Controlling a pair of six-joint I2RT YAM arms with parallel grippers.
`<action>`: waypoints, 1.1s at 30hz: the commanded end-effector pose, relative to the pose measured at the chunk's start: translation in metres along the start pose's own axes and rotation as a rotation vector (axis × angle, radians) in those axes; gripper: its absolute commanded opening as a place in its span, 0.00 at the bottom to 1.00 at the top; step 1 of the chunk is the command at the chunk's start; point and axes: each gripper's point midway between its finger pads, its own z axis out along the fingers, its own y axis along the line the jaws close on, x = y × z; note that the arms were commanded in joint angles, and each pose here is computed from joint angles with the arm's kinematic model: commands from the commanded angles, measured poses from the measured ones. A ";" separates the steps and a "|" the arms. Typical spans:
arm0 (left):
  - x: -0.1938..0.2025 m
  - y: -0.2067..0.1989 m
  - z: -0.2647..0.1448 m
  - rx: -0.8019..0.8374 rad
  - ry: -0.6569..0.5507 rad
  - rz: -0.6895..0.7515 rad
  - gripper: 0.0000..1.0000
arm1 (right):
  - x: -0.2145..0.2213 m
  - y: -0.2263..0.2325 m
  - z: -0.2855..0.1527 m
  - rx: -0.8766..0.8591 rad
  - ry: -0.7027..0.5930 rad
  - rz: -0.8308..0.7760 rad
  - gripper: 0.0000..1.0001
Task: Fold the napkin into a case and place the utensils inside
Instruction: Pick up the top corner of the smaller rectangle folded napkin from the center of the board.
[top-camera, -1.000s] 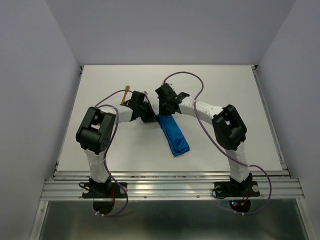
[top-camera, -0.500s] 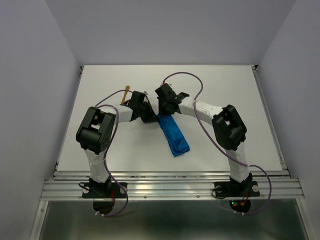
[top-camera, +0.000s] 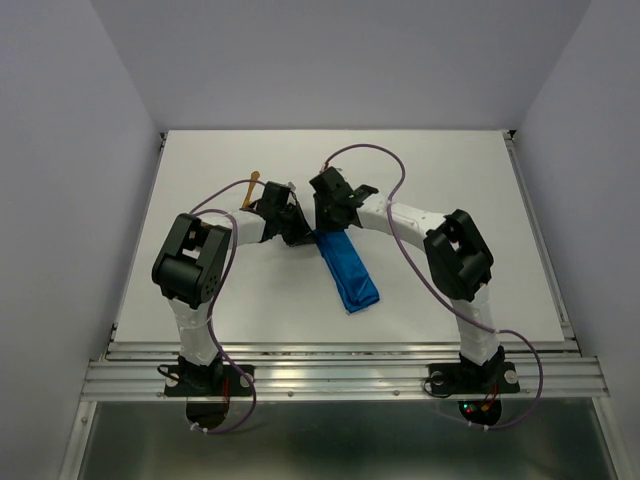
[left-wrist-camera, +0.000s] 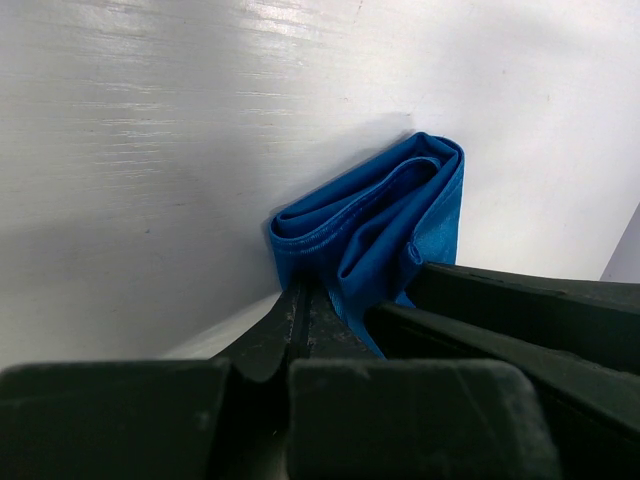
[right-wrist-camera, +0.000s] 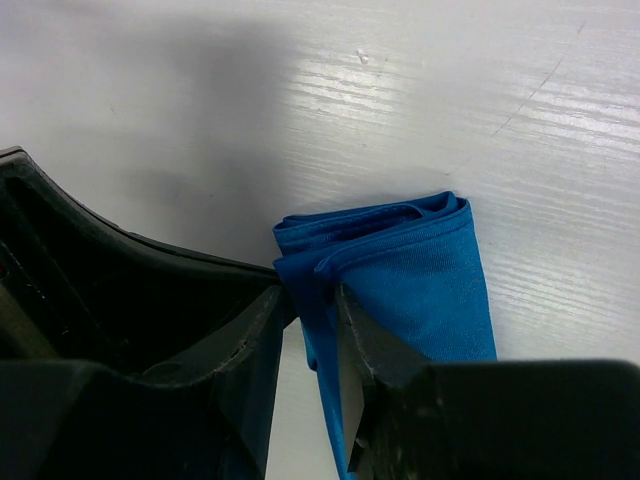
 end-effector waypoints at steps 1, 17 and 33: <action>-0.011 -0.014 -0.001 0.043 -0.021 0.031 0.00 | -0.033 0.022 -0.027 -0.057 -0.103 -0.012 0.33; -0.011 -0.013 0.001 0.041 -0.017 0.031 0.00 | -0.027 0.020 -0.013 0.024 -0.086 -0.127 0.42; -0.010 -0.011 0.002 0.038 -0.014 0.029 0.00 | -0.028 0.013 -0.017 0.089 -0.116 -0.172 0.49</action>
